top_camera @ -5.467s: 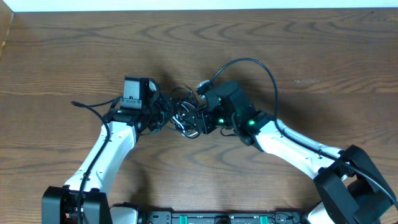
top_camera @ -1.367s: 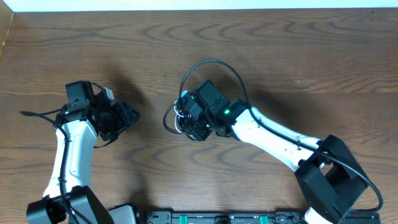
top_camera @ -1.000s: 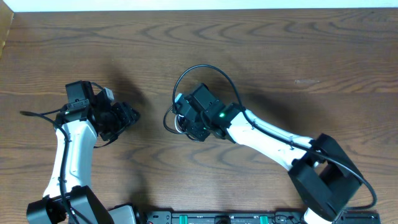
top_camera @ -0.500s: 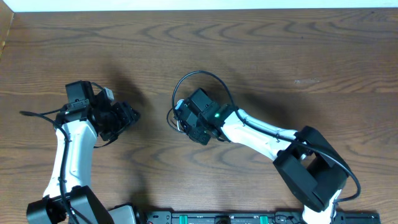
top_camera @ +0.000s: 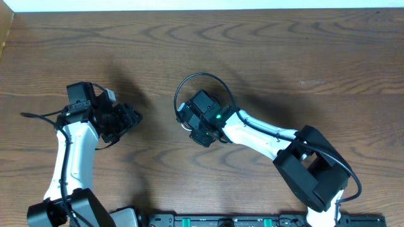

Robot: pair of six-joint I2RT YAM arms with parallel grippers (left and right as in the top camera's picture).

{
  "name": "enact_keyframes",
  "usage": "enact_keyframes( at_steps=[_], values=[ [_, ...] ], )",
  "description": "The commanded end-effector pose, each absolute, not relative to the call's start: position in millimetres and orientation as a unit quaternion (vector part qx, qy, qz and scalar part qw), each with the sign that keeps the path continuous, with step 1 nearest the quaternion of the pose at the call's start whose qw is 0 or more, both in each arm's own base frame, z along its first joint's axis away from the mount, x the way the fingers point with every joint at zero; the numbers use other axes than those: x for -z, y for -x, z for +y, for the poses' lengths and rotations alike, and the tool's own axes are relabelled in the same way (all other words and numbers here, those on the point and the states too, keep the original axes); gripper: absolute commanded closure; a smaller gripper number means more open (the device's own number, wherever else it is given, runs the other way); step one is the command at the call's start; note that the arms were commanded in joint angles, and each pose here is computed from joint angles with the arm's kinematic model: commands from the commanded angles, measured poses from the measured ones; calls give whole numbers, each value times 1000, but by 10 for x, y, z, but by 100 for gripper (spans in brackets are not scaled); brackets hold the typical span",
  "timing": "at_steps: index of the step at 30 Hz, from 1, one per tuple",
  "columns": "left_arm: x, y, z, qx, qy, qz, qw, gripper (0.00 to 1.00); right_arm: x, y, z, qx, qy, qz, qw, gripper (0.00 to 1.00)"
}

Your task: Untangle cables

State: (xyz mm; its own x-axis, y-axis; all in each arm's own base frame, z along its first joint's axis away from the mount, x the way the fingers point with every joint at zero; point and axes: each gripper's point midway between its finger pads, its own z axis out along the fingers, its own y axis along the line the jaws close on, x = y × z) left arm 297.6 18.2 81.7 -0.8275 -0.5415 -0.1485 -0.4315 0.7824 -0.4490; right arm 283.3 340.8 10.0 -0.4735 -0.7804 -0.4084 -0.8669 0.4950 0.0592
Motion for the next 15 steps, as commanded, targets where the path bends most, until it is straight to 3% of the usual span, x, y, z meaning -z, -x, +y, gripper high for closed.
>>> enact_keyframes(
  at_steps=[1, 8, 15],
  values=[
    [-800, -2961, 210, 196, 266, 934, 135, 39, -50, -2765, 3408, -167, 466, 857, 144, 99],
    [-821, -2965, 155, 213, 263, 932, 133, 39, -892, -2742, 3588, -370, 450, 796, 164, 99],
    [-955, -3000, -91, 291, 246, 915, 129, 39, -1850, -2803, 3353, -596, 430, 654, 179, 99]
  ],
)
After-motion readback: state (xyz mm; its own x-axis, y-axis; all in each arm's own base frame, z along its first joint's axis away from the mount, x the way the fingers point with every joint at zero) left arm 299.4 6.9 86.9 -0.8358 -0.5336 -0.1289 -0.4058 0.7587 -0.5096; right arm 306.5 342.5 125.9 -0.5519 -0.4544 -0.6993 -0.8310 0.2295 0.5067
